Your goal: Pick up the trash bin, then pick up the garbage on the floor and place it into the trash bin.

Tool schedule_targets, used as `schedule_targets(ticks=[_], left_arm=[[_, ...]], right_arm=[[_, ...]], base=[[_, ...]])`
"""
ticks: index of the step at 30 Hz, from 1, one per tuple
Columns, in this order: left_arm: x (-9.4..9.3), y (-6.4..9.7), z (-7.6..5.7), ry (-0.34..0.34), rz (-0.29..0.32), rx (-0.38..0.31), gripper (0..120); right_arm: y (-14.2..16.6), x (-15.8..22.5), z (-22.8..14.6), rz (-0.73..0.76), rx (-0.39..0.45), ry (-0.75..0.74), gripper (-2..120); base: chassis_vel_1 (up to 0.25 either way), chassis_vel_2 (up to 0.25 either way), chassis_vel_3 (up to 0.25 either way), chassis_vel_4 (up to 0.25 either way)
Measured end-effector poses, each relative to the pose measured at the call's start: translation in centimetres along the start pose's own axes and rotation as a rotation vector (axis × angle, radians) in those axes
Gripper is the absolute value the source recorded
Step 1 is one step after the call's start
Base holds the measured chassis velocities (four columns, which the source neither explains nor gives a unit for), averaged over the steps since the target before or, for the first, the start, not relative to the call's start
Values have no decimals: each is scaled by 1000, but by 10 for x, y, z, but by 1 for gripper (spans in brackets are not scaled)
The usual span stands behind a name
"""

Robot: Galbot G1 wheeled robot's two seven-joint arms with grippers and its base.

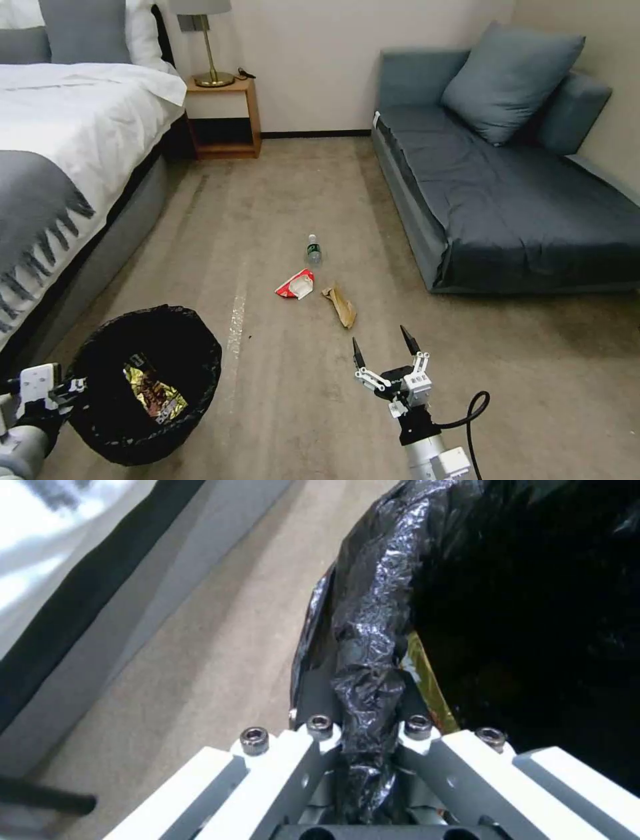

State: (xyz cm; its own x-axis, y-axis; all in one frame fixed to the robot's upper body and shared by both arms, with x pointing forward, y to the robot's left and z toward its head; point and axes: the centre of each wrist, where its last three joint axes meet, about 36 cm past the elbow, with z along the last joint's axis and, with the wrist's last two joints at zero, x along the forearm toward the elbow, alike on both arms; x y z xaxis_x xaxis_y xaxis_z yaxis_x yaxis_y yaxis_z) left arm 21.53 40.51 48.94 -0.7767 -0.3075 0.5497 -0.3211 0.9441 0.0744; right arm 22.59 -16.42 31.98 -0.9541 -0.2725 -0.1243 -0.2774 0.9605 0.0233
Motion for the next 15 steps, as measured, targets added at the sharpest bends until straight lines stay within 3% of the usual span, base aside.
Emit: schedule_targets(ticks=[15], left_arm=[[0, 0, 1, 1, -1, 5, 4]], right_arm=[[-2, -5, 7, -5, 2, 37, 100]], base=[[-155, 158, 152, -162]])
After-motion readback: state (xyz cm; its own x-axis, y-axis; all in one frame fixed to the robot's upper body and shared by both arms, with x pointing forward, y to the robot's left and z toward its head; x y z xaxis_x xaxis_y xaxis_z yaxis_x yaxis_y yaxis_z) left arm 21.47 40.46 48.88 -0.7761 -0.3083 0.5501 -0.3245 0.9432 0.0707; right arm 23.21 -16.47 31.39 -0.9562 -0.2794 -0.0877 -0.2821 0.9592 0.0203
